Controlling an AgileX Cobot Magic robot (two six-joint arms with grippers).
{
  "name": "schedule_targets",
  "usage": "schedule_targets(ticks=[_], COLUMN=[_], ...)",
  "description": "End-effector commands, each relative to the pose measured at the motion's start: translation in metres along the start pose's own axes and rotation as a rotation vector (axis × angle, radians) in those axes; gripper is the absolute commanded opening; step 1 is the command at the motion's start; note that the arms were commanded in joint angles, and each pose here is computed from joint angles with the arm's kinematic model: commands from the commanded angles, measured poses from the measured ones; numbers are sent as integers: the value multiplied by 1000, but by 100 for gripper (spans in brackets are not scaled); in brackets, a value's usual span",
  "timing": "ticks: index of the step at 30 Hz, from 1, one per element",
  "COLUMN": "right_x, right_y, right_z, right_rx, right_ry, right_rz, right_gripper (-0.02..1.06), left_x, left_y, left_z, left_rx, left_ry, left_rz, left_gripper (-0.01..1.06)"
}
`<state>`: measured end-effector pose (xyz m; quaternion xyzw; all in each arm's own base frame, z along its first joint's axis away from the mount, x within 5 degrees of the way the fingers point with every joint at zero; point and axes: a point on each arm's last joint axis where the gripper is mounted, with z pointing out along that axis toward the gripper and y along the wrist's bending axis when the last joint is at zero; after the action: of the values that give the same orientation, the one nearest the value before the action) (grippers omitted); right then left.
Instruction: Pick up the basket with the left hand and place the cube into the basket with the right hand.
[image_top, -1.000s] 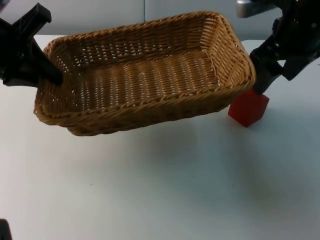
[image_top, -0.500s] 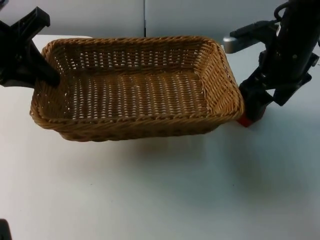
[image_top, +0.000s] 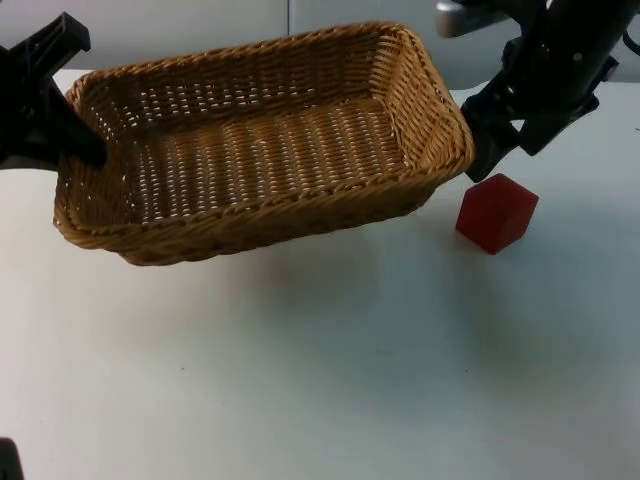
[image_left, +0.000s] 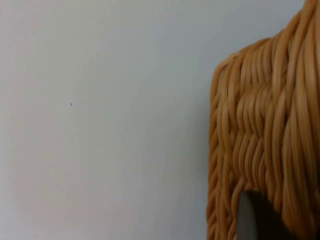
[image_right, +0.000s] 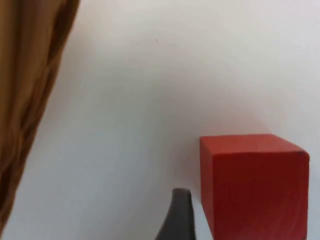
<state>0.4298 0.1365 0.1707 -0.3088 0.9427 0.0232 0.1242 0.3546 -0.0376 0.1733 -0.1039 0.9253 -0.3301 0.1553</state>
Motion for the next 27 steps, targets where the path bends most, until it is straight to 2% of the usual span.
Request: schedule_targets(ticks=[1, 19, 27], right_x=[-10, -1, 0], right_y=[15, 16, 14], right_z=[-2, 42, 43], right_rx=[-72, -107, -76], right_ry=[-64, 31, 45], right_rz=[55, 68, 62], right_gripper=[70, 70, 69], left_x=[5, 4, 4], left_y=[-20, -19, -19], left_z=[-2, -2, -2], left_rx=[110, 105, 105], left_ry=[51, 46, 46], left_rz=[-30, -29, -29], left_gripper=[0, 0, 0])
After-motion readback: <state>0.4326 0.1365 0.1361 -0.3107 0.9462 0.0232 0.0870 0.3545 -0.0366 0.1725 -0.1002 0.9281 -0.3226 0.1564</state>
